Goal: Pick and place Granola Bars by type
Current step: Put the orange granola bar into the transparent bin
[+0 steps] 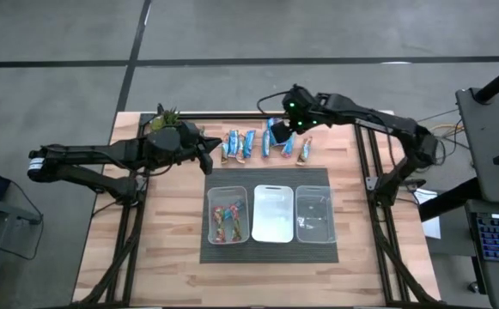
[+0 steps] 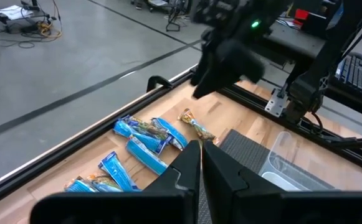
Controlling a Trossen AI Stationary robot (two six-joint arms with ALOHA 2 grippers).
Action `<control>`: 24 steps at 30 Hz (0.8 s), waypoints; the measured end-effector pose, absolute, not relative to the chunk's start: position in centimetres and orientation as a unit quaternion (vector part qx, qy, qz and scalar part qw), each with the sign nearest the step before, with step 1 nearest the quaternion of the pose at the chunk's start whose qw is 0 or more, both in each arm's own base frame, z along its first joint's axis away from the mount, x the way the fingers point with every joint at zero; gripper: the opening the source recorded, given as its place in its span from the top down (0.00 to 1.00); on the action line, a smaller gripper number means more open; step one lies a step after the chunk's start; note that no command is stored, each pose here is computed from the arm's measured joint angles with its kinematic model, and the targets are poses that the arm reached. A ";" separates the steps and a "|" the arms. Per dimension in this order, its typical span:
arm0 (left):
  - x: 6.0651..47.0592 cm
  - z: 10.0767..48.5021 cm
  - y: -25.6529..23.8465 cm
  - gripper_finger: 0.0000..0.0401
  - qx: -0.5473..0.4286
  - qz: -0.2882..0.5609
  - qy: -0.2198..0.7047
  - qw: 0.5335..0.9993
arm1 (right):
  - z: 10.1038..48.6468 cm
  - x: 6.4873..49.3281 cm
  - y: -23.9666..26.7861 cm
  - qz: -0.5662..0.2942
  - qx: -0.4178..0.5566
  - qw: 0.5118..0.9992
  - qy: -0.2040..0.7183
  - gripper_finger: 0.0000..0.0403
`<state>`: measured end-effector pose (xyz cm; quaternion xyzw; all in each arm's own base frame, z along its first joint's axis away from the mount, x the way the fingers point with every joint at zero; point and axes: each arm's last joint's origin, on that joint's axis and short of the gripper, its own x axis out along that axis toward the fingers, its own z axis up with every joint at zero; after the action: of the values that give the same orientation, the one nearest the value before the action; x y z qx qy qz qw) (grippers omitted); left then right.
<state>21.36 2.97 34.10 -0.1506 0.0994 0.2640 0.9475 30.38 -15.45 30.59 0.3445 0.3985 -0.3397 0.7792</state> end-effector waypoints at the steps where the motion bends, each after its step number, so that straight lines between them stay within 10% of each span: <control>1: 21.4 34.1 3.0 1.00 -0.151 0.264 0.099 0.947 | 30.2 30.8 -15.7 -0.341 0.345 0.777 0.402 0.34; 24: 21.3 34.1 3.0 1.00 -0.155 0.265 0.098 0.947 | 20.6 37.1 -18.9 -0.325 0.405 0.706 0.482 0.39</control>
<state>21.34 2.97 34.10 -0.1553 0.0983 0.2646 0.9467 37.12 -18.86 20.56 0.4048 0.4820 -0.3252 0.7057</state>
